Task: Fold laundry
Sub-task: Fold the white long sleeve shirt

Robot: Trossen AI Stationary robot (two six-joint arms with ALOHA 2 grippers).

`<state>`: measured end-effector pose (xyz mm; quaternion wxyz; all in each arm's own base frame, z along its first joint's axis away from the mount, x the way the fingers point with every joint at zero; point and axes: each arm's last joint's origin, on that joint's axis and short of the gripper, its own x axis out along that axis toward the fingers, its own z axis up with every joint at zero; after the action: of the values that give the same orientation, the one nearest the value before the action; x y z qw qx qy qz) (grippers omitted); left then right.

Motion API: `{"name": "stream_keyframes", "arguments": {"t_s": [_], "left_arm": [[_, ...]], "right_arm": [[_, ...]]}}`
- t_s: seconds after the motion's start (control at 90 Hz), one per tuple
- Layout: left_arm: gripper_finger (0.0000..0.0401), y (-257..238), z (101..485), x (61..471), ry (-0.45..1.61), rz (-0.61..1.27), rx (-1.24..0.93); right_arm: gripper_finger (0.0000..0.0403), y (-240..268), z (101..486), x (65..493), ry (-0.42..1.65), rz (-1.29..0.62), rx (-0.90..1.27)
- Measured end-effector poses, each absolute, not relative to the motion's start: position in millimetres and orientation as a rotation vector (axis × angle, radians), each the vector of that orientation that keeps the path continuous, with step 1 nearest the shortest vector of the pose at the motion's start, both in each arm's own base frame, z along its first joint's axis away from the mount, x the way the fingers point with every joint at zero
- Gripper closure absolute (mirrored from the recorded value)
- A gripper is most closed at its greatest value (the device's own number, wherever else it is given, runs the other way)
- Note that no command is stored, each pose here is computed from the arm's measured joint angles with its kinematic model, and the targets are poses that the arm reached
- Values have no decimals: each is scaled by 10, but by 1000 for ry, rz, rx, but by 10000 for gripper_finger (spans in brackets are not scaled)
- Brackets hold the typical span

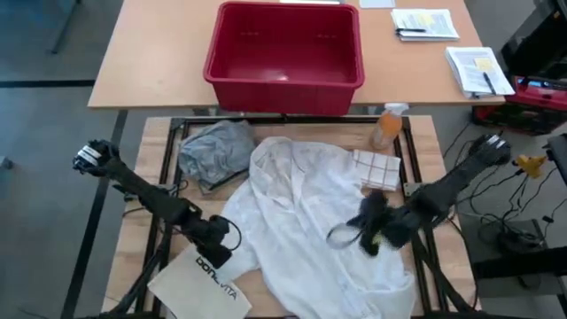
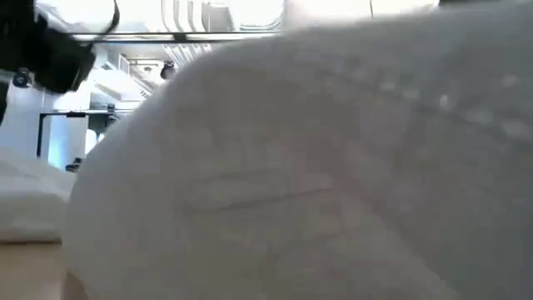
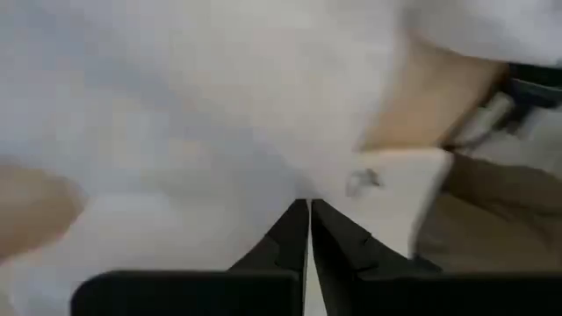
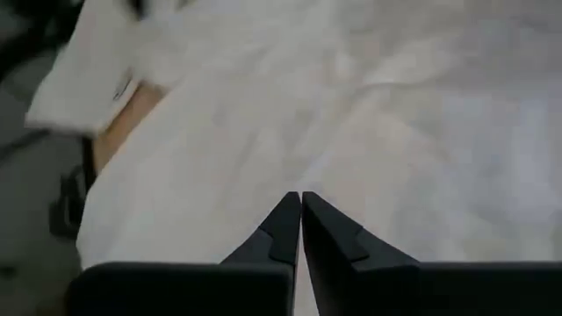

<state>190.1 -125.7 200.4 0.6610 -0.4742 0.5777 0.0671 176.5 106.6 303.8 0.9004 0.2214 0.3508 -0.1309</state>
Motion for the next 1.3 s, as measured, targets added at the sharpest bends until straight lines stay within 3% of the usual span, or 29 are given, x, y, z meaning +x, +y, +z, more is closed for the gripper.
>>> {"name": "stream_keyframes", "arguments": {"t_s": [0.167,0.333,0.622,0.822,1.022,1.111,1.211,1.3], "left_arm": [[401,-1179,2360,2089,1170,170,-942],[401,-857,2336,2476,1052,165,-833],[401,332,2183,2927,937,340,-471],[401,1161,2043,3002,833,315,-352],[401,1621,1857,3241,869,137,-297],[401,1679,1773,3346,976,76,-258],[401,1736,1739,3467,1061,93,-190],[401,1770,1673,3481,1132,106,-160]], "right_arm": [[403,641,2942,1544,682,-282,668],[403,472,2618,1703,735,-236,694],[403,429,2318,2209,739,-276,663],[403,623,2191,2529,710,-151,658],[403,825,1997,2756,773,-208,652],[403,870,1992,2895,770,-212,661],[403,920,2002,3003,794,-216,629],[403,932,1889,2997,886,-331,574]]}}
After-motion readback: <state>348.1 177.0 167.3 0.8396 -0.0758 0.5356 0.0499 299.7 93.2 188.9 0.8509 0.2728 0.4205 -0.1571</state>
